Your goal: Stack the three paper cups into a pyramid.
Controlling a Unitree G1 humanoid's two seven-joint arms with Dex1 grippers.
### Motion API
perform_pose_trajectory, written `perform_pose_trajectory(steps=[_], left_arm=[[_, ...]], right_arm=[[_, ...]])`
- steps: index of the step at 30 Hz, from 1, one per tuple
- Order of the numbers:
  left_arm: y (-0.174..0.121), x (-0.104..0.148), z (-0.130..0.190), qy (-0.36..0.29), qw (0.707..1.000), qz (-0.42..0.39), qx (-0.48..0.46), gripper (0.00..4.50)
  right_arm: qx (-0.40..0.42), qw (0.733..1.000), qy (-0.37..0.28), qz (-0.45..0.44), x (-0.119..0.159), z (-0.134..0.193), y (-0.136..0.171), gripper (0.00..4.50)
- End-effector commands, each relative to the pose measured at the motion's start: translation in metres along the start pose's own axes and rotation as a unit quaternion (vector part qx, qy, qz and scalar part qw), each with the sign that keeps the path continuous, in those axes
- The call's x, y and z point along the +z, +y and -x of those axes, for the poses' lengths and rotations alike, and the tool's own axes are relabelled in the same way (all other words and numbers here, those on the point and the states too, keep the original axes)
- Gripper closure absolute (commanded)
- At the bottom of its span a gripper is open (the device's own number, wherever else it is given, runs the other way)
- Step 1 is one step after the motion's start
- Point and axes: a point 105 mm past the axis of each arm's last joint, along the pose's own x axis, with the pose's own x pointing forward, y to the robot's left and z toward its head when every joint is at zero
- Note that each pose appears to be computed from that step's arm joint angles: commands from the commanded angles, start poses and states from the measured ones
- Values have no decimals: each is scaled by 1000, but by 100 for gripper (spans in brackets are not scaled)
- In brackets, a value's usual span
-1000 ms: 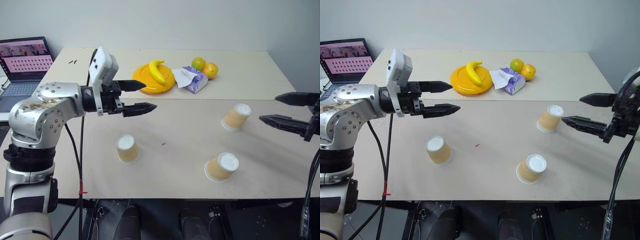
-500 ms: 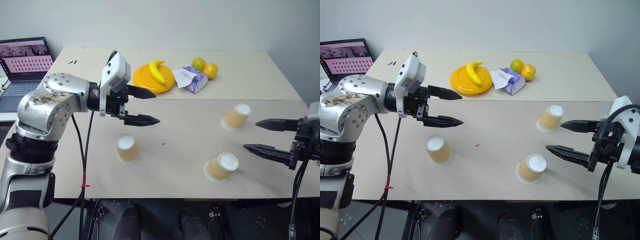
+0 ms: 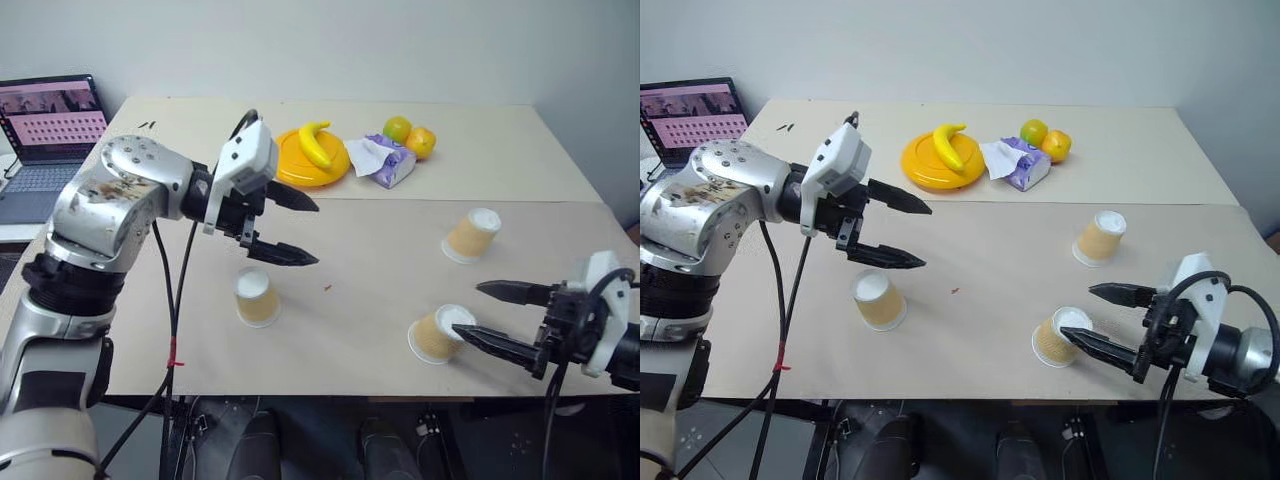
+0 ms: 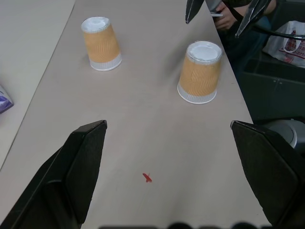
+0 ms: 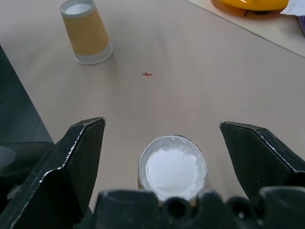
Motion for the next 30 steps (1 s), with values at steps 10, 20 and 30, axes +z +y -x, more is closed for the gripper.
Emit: perform_pose_trajectory(steps=[10,20,30], left_arm=[[-3,15,10,16,999,-30,-9,6],[0,16,16,25,999,-27,-8,6],[-1,27,14,10,1000,-22,-14,6]], right_arm=[[-9,999,-23,21,-3,-9,-11,0],[-5,1000,-20,16,-16,-19,-14,0],[-13,1000,16,13,-38,-14,-17,0]])
